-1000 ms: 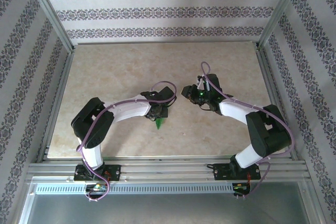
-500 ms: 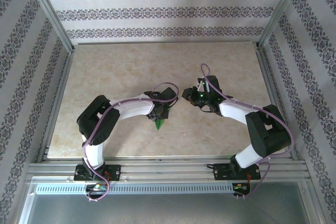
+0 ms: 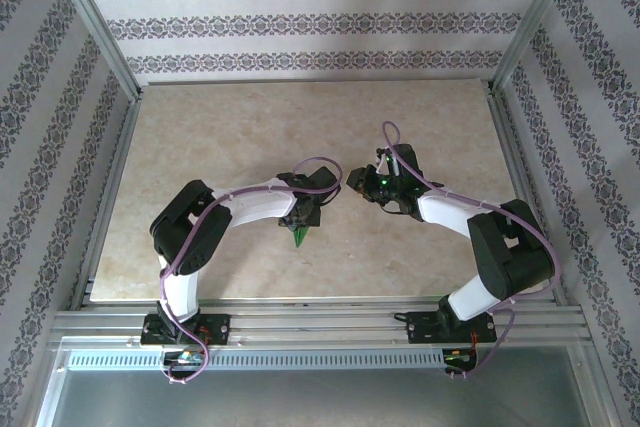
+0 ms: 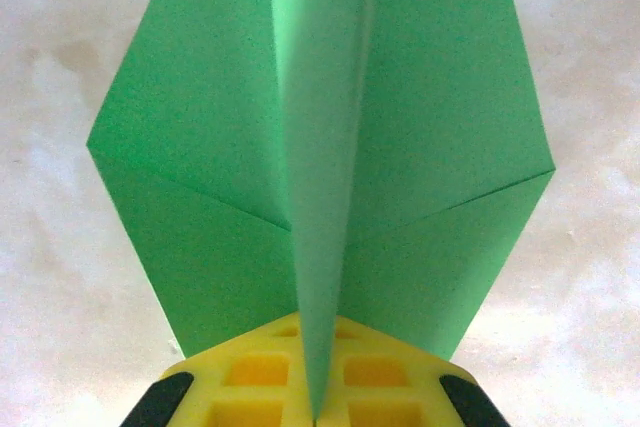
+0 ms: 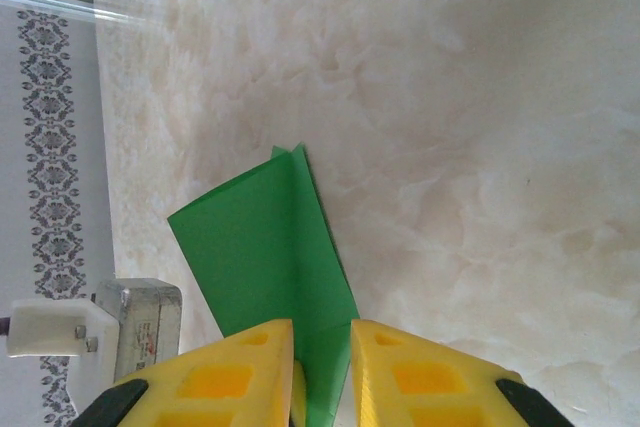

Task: Fold a paper plane with a square sheet of paper (pick it up from the middle)

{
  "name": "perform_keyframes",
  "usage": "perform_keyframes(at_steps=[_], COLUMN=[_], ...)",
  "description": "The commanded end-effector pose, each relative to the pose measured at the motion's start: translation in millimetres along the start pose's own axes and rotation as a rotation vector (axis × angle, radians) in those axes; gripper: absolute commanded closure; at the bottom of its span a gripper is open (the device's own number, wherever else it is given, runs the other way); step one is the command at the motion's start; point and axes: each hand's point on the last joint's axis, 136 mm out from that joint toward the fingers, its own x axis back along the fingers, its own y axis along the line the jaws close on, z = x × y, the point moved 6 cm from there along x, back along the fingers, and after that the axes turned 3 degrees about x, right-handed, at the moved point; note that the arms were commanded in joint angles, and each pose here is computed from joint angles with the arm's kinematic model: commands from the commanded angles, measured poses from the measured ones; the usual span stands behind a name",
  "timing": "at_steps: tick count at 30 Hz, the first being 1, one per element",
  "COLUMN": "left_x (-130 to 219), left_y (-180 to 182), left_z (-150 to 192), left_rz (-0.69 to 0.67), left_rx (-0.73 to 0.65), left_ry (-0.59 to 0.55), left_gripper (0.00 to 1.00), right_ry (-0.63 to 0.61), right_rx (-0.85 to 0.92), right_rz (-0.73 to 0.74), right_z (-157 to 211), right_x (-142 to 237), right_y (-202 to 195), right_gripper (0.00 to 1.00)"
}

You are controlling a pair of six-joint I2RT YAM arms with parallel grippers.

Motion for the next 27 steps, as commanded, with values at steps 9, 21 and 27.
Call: perform_keyframes(at_steps=[9, 21, 27], left_x=[35.1, 1.4, -20.9], left_y=[4.0, -0.2, -5.5], left_z=[-69.3, -133.5, -146.8], left_rz=[0.072, 0.098, 0.083], left_rx=[0.026, 0.07, 0.059], left_ry=[-0.137, -0.136, -0.1], left_gripper=[0.95, 0.95, 0.95], right_ry=[-0.105, -0.294, -0.296], right_rx=[0.12, 0.31, 0.283], right_rz=[0.076, 0.279, 0.279], right_z=[-11.3, -32.0, -30.5], right_x=[31.2, 96.2, 99.8], right_y=[-2.4, -16.5, -23.0], right_gripper=[0.52, 0.12, 0.12])
